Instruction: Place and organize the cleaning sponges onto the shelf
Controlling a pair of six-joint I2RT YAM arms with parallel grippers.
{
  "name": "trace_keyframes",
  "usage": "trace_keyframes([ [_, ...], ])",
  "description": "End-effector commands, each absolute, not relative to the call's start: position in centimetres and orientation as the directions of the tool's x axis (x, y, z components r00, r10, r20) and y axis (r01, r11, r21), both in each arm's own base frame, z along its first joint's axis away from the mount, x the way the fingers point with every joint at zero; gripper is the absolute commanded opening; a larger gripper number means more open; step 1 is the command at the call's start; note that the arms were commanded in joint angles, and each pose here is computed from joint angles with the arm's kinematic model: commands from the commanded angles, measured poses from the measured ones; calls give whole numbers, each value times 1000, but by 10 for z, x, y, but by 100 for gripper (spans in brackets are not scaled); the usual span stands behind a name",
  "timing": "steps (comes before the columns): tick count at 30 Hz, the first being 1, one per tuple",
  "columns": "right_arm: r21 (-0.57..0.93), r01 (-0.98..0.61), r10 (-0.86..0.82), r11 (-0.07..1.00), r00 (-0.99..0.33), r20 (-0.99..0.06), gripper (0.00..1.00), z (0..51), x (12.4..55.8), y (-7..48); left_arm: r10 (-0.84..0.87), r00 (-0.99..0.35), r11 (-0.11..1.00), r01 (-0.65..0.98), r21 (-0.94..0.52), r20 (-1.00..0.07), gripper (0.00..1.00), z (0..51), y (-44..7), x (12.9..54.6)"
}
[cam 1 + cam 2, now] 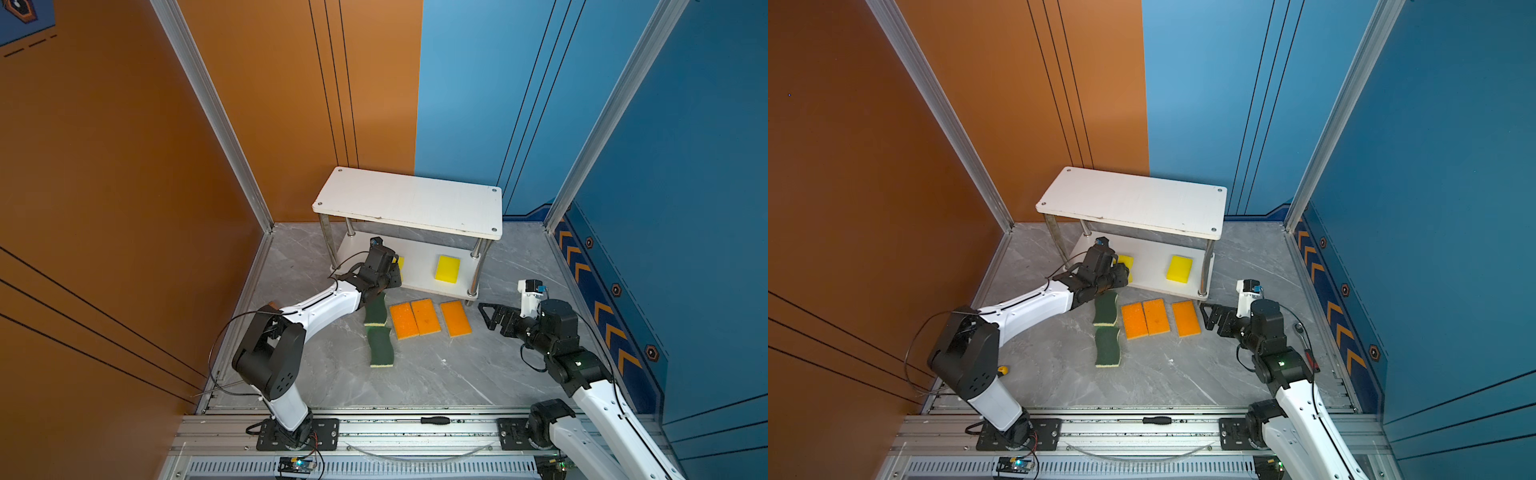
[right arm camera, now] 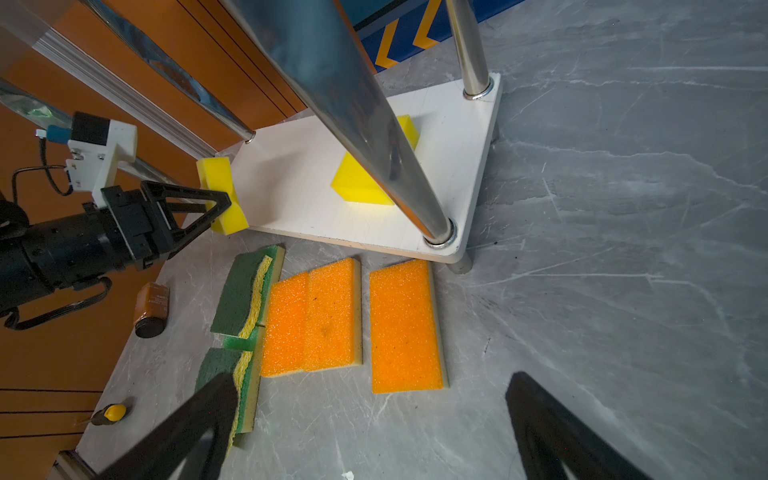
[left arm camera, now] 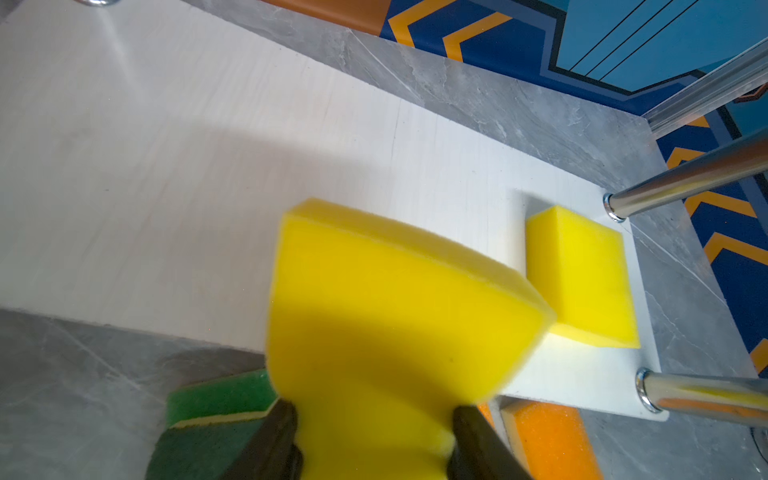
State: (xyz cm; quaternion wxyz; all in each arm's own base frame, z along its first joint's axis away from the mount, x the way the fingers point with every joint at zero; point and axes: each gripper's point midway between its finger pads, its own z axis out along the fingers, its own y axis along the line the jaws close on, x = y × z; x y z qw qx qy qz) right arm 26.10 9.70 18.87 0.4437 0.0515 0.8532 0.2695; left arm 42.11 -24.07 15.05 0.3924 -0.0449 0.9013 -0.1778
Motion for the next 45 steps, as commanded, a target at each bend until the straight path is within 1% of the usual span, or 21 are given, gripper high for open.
trace_keyframes([
  [1, 503, -133, 329, 854, -609, -721, 100, 185, 257, 93, -255, -647, 922, 61, -383, -718, 51, 165, -257, 434],
  [6, 502, -135, 330, 854, -605, -725, 100, 186, 256, 93, -242, -637, 923, 83, -377, -732, 51, 167, -276, 443],
  [12, 500, -134, 331, 856, -601, -727, 100, 187, 253, 91, -236, -657, 916, 95, -389, -716, 51, 156, -294, 453],
  [21, 497, -131, 330, 858, -601, -728, 100, 186, 253, 90, -210, -678, 918, 111, -380, -705, 51, 139, -314, 453],
  [34, 497, -129, 331, 858, -601, -727, 100, 185, 252, 90, -188, -688, 929, 108, -355, -701, 51, 130, -322, 461],
  [36, 496, -130, 329, 859, -602, -727, 100, 185, 252, 90, -187, -690, 930, 106, -353, -699, 52, 128, -322, 462],
  [38, 496, -129, 330, 859, -602, -728, 100, 185, 252, 90, -184, -691, 932, 104, -348, -699, 55, 125, -323, 463],
  [45, 495, -126, 330, 859, -603, -726, 100, 183, 252, 89, -175, -704, 939, 91, -332, -688, 55, 115, -322, 465],
])
